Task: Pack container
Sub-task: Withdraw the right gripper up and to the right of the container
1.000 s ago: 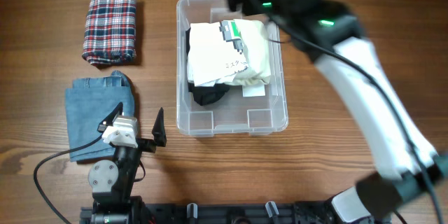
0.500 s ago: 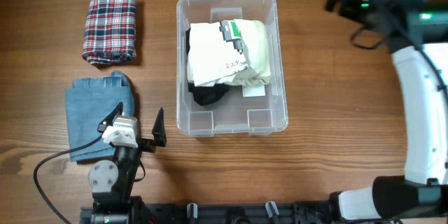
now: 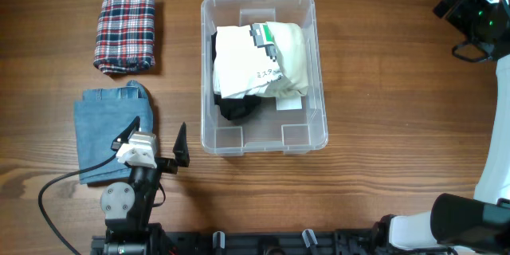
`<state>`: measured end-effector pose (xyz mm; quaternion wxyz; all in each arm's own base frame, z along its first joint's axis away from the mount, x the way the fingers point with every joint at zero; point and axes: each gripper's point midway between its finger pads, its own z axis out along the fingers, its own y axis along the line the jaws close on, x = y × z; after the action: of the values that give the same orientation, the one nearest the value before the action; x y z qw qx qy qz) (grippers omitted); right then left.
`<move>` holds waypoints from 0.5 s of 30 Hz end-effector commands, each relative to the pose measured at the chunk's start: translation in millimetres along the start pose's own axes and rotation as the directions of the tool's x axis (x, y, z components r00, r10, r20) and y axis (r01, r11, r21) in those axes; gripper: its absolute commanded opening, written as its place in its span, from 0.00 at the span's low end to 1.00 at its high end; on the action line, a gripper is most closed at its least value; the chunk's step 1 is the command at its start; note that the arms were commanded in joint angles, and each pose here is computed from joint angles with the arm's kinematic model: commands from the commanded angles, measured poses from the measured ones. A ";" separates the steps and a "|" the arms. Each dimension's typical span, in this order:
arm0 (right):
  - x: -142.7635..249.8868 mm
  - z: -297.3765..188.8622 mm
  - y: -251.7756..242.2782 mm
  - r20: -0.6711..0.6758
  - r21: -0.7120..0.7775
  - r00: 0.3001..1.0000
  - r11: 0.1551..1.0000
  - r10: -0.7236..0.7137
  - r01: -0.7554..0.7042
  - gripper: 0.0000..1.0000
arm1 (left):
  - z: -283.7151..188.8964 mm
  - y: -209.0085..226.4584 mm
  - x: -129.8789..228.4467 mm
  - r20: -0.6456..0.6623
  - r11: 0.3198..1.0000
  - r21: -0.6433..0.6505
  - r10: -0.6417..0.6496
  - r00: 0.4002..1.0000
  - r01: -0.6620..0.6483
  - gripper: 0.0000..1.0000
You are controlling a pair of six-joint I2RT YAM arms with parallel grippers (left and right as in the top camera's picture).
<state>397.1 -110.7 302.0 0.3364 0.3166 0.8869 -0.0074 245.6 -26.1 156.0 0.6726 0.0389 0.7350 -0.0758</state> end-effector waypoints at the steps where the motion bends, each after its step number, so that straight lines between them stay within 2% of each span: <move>1: 5.0 8.8 -7.4 -0.020 0.038 0.999 0.999 -0.026 0.027 1.00 | 0.2 2.8 3.0 -0.008 1.000 -0.012 0.010 1.000 -0.010 1.00; 7: 0.0 23.5 -25.3 0.029 0.139 0.999 0.990 -0.025 0.021 1.00 | 0.2 2.7 3.0 -0.008 1.000 -0.012 0.010 1.000 -0.010 1.00; 15: 25.9 40.5 -35.6 -0.054 0.166 0.998 0.985 -0.029 0.038 1.00 | 0.2 2.8 3.0 -0.008 1.000 -0.012 0.010 1.000 -0.010 1.00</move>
<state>389.8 -127.9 259.8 0.3023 0.3314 0.8917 -0.0607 245.6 -26.1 156.0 0.6727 0.0391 0.7350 -0.0756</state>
